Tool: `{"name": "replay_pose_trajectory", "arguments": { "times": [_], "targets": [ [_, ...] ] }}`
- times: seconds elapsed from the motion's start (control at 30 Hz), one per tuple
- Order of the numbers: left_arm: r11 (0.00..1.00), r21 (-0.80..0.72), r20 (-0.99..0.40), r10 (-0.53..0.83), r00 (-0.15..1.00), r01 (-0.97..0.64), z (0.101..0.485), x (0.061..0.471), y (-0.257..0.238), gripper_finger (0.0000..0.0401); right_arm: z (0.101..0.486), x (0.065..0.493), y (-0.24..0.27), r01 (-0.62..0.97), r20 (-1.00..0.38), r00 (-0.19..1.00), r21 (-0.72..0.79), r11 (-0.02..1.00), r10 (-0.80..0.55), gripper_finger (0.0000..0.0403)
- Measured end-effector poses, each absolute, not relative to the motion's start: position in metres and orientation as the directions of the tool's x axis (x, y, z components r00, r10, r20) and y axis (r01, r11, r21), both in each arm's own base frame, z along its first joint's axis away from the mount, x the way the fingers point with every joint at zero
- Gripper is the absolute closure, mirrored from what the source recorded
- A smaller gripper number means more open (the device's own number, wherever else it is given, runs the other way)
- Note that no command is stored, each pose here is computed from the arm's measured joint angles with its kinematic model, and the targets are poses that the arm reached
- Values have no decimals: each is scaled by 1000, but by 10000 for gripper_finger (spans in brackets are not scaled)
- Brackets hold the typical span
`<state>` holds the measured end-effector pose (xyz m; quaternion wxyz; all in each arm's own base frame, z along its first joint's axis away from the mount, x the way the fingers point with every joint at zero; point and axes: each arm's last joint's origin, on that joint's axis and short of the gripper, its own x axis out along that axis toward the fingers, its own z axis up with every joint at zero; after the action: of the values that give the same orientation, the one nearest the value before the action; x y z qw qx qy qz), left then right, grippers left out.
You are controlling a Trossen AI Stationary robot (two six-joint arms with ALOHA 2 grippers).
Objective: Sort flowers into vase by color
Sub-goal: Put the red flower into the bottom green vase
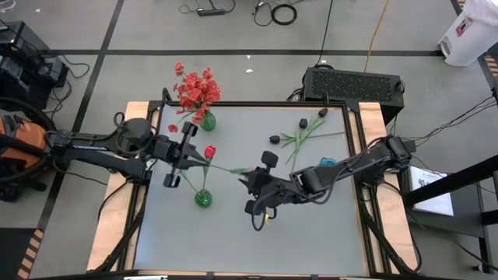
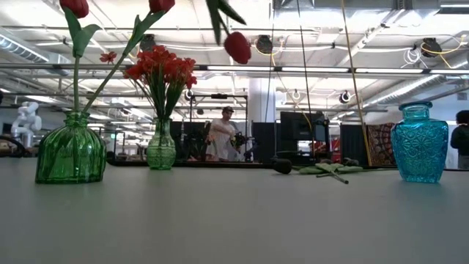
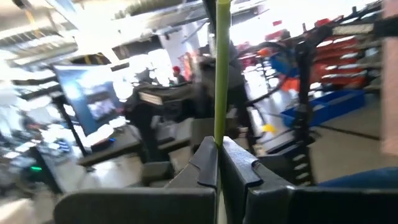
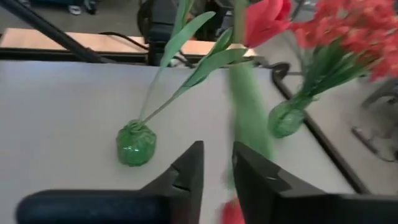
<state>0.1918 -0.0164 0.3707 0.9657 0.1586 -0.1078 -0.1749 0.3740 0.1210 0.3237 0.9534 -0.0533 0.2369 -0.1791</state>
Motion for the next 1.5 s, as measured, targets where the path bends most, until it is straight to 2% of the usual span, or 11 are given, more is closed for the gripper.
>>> {"name": "replay_pose_trajectory", "arguments": {
  "times": [0.2,0.4,0.53,0.73,0.97,1.13,1.27,1.5],
  "targets": [
    [888,417,215,-303,928,193,378,186,-14,399,331,363,133,378,-380,813,-230,897,-441,278],
    [874,466,300,-302,905,138,387,184,-14,400,335,351,152,458,-312,795,-255,852,-521,256],
    [851,515,331,-304,893,99,390,183,-14,400,334,342,166,551,-248,757,-255,795,-604,255],
    [792,604,305,-333,892,89,387,184,-15,400,321,320,184,704,-142,663,-216,677,-735,261],
    [791,609,281,-295,913,68,383,192,-7,400,295,294,193,777,-20,621,-114,619,-784,261],
    [768,639,263,-266,927,39,376,206,2,400,271,297,188,798,0,602,-14,602,-798,261],
    [743,666,279,-320,905,57,372,219,5,400,256,311,174,829,-1,557,46,557,-830,261],
    [726,680,261,-367,893,100,362,236,11,400,253,325,150,867,-1,492,95,490,-871,261]
  ]
}}
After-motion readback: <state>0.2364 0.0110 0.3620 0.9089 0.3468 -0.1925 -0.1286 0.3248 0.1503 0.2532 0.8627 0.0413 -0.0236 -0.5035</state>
